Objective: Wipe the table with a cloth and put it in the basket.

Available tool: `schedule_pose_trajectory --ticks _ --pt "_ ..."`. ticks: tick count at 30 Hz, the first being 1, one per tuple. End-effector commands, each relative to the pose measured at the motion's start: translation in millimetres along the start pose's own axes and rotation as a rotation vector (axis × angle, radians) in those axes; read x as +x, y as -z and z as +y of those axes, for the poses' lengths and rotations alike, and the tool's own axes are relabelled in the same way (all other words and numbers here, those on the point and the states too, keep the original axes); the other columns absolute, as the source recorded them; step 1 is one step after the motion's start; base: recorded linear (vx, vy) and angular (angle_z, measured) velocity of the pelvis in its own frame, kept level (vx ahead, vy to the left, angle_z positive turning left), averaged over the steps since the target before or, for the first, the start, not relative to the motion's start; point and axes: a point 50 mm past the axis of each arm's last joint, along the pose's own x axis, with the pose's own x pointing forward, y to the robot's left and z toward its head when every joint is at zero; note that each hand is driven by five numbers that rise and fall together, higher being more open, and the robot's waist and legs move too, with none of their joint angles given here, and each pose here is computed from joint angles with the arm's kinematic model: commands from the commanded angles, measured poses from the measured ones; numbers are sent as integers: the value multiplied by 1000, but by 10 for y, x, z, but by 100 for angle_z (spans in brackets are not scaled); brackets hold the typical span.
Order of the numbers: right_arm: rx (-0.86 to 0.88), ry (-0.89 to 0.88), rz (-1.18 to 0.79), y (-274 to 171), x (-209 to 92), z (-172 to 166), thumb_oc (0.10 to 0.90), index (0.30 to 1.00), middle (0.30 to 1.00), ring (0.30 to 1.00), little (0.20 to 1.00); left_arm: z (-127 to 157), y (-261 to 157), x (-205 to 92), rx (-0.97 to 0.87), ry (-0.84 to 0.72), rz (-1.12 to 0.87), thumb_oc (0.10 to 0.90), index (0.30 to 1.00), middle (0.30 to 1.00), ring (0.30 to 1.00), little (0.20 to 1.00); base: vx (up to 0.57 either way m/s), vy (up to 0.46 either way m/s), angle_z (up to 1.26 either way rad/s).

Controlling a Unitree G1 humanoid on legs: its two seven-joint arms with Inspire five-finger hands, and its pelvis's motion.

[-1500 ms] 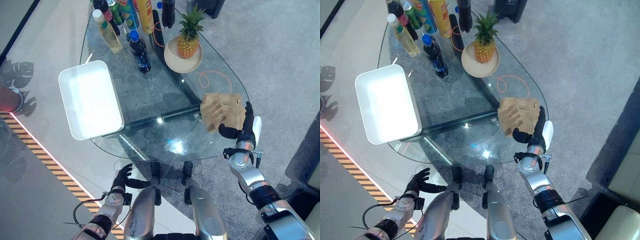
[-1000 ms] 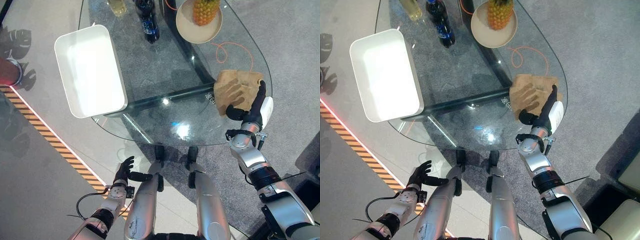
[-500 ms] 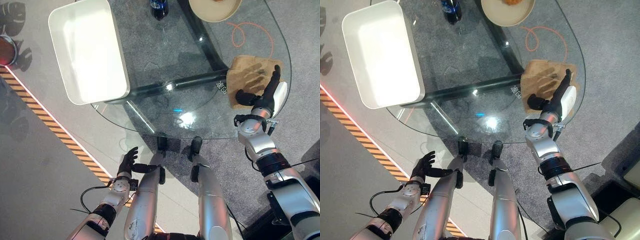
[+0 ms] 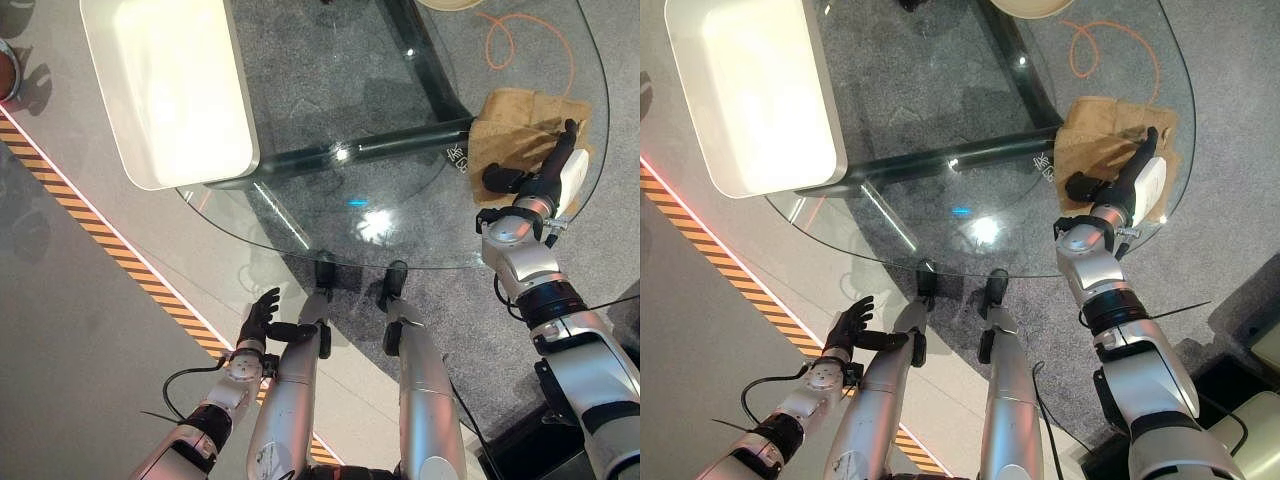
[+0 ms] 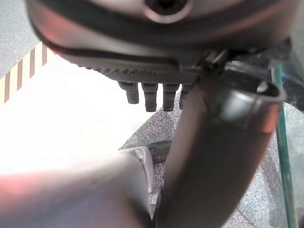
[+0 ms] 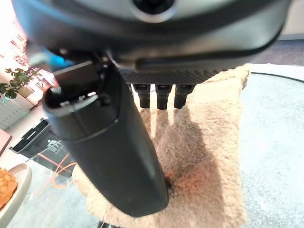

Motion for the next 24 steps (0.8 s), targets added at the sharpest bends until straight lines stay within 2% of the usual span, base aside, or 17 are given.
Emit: schedule_pose_trajectory --ticks 1,8,11,12,13,15,16,24 --pt "-41 31 -88 -183 192 -266 800 900 900 900 900 17 116 -83 -12 -19 21 800 900 900 900 900 0 0 0" --pt "-118 -139 -76 -149 224 -165 800 900 900 900 900 22 72 -77 -13 -10 3 800 900 900 900 900 0 5 1" --pt "-185 -269 -61 -104 230 -115 800 900 900 900 900 47 78 -79 -10 -9 2 800 900 900 900 900 -1 18 5" --pt "-222 -308 -47 -65 244 -120 679 796 796 796 779 61 83 -82 -8 -8 4 800 900 900 900 900 2 15 4" --pt "-231 -319 -42 -52 256 -132 605 733 733 733 705 71 85 -84 -7 -9 4 800 900 900 900 900 4 8 4" --pt "-239 -327 -26 -18 278 -159 328 495 495 495 428 89 96 -87 -3 -10 5 800 900 900 900 900 5 -7 4" --pt "-247 -328 -24 3 289 -175 100 300 300 300 200 99 108 -95 -2 -10 4 800 900 900 900 900 8 -12 4" --pt "-243 -329 -16 5 313 -205 100 300 300 300 200 138 112 -116 0 -14 -2 800 900 900 900 900 8 -6 3"
